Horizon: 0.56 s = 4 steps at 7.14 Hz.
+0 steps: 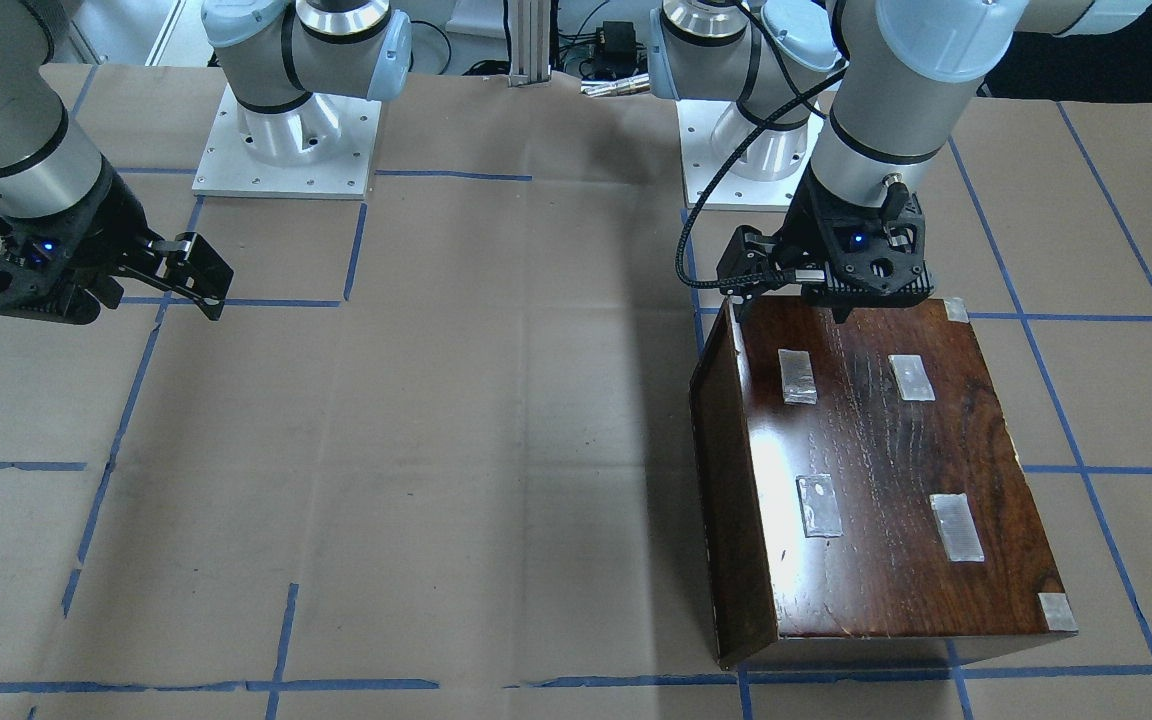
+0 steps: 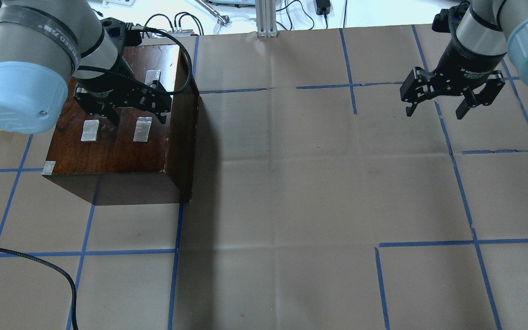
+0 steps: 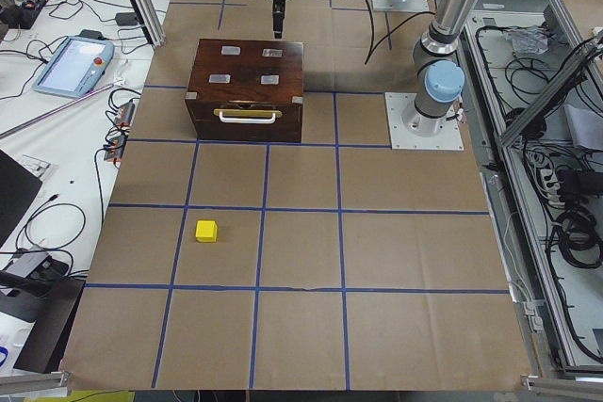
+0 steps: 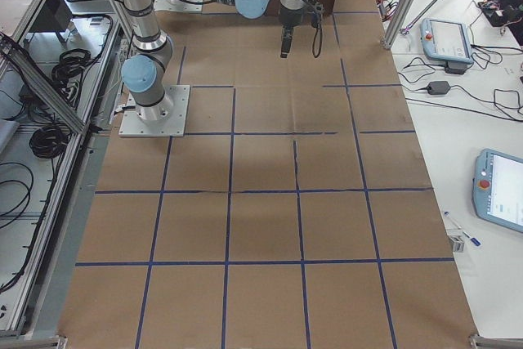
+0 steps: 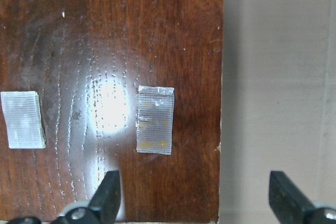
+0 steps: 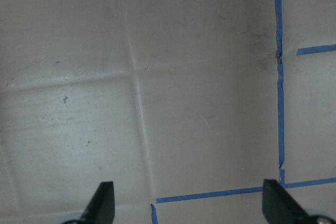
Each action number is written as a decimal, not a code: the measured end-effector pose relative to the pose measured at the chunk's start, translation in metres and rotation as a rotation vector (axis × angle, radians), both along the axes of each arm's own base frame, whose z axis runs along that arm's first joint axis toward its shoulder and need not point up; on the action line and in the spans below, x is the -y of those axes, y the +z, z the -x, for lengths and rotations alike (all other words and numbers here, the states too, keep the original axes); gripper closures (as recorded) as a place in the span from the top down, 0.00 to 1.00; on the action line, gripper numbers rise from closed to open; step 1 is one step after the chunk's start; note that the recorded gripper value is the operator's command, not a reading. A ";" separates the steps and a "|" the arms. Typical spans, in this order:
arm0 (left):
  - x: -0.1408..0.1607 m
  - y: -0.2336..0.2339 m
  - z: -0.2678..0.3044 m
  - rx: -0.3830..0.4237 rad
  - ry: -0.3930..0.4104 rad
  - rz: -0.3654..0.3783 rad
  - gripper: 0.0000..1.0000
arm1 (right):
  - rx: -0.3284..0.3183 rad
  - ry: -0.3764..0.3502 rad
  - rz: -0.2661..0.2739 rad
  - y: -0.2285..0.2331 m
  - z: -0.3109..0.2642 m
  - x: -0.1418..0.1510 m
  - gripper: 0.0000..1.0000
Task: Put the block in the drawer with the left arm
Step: 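Move the left gripper from above the cabinet toward the drawer handle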
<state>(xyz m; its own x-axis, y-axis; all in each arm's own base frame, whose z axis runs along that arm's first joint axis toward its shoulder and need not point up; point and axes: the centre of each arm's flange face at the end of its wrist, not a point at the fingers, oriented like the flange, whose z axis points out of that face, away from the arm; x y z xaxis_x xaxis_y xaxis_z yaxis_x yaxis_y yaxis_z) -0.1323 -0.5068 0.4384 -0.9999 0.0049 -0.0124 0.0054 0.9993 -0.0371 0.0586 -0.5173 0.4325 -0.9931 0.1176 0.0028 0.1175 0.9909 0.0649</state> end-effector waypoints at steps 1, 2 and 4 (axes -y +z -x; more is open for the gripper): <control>0.001 -0.001 0.000 0.002 0.000 -0.002 0.99 | 0.000 0.000 0.000 0.000 0.000 0.000 1.00; 0.002 -0.003 -0.001 0.003 0.001 -0.004 0.99 | 0.000 -0.001 0.000 0.000 0.000 0.000 1.00; 0.002 0.001 0.000 0.001 0.001 0.002 0.99 | 0.000 0.000 0.000 0.000 0.000 0.000 1.00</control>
<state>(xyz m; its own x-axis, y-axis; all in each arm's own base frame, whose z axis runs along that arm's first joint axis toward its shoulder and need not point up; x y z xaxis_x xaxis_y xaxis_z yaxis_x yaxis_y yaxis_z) -0.1318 -0.5090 0.4389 -0.9999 0.0040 -0.0129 0.0045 0.9992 -0.0390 0.0586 -0.5172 0.4325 -0.9930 0.1177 0.0028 0.1177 0.9909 0.0651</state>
